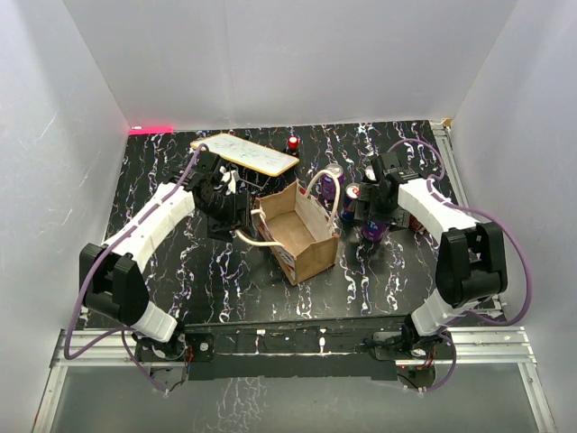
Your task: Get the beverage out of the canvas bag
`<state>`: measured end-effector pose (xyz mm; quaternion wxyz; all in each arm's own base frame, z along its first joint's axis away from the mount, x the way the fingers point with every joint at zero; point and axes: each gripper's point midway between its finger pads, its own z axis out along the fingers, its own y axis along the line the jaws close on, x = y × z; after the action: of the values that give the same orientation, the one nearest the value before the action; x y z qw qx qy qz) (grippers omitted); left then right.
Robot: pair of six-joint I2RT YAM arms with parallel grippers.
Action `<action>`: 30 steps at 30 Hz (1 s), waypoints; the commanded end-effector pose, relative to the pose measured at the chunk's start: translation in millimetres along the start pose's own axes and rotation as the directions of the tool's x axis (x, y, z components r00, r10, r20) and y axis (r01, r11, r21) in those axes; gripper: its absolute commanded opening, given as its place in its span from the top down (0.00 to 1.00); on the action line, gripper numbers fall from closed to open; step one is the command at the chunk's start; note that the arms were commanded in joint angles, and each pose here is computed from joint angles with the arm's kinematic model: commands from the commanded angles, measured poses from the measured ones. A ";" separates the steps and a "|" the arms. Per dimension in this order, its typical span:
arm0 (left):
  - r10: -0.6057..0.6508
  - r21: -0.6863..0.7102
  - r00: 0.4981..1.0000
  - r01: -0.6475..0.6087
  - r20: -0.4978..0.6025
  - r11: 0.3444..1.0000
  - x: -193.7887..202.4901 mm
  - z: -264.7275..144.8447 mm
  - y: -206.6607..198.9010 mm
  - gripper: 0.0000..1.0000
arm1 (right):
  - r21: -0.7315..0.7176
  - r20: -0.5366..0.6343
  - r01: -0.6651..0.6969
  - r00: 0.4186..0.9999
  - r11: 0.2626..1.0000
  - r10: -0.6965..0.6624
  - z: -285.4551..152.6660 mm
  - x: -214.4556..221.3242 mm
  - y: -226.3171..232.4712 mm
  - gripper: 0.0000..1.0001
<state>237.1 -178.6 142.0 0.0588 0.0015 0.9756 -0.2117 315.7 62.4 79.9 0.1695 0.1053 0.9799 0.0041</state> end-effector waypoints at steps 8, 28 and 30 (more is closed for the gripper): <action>0.069 -0.029 0.962 -0.064 0.263 0.998 -47.0 -78.4 -28.2 0.03 | -0.200 0.289 0.073 0.957 0.977 -0.012 -134.5 -49.4 45.4 0.01; 0.035 0.026 0.360 -0.164 0.932 0.986 -37.2 -333.8 -61.2 0.03 | -0.582 0.685 0.412 0.713 0.702 0.149 -431.2 14.9 55.8 0.01; 0.037 0.029 0.328 -0.195 0.944 0.980 -27.8 -341.6 -62.2 0.03 | -0.576 0.676 0.359 0.715 0.734 0.180 -428.6 16.4 43.6 0.01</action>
<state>230.4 -100.9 465.5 0.5863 -0.0412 0.7755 -0.2306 176.6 139.5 471.8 0.5323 -0.0661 0.7818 0.3178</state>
